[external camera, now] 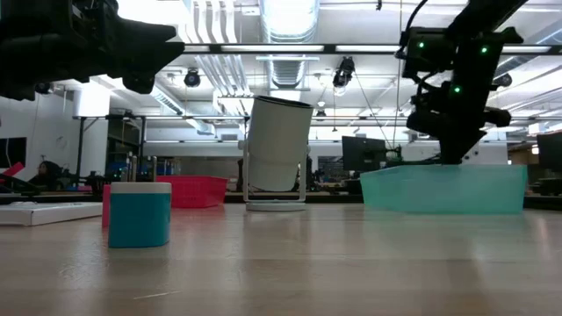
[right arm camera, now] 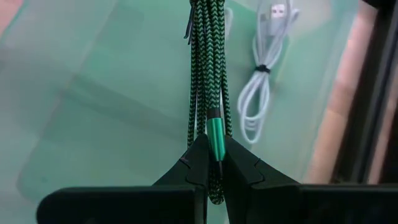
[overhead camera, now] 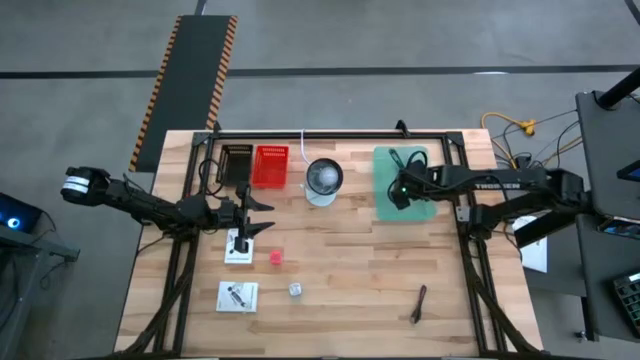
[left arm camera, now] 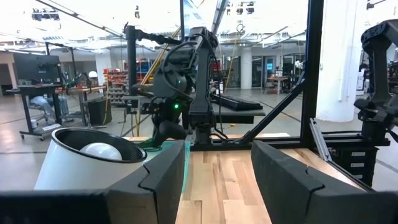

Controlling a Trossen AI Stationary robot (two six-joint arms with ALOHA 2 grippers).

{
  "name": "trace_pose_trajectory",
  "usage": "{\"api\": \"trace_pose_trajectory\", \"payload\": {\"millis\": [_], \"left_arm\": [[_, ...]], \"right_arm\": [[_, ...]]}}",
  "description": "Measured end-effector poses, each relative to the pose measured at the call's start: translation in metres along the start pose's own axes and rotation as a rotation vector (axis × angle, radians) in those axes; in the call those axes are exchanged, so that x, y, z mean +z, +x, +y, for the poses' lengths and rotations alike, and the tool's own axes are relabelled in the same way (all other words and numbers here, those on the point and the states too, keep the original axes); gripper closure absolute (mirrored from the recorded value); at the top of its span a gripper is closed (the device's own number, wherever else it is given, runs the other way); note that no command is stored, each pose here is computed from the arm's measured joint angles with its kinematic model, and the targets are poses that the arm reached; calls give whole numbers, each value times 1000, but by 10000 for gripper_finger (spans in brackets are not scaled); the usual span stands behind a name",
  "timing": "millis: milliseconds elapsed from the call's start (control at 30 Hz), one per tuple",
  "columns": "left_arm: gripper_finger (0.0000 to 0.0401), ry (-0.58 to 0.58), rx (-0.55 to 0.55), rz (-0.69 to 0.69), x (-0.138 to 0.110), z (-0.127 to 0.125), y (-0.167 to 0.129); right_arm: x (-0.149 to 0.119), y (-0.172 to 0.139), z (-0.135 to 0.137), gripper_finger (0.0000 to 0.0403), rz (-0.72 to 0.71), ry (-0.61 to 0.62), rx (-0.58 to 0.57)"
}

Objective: Pick and place items into bin
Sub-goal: Put the green charger cable into the green bin

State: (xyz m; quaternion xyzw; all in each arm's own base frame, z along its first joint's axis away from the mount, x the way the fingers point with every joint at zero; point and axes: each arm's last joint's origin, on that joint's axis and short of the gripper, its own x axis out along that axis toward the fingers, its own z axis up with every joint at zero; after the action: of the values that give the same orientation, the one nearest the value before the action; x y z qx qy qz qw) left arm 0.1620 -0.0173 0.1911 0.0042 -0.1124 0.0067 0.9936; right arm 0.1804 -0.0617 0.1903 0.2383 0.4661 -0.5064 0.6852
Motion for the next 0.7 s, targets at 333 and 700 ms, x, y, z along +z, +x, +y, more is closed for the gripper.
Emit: {"api": "trace_pose_trajectory", "payload": {"millis": [333,700], "left_arm": [[230,0,0,0,0,0,0],[230,0,0,0,0,0,0]], "right_arm": [[6,22,12,390,96,1,47],[15,31,19,389,57,-19,53]]}}
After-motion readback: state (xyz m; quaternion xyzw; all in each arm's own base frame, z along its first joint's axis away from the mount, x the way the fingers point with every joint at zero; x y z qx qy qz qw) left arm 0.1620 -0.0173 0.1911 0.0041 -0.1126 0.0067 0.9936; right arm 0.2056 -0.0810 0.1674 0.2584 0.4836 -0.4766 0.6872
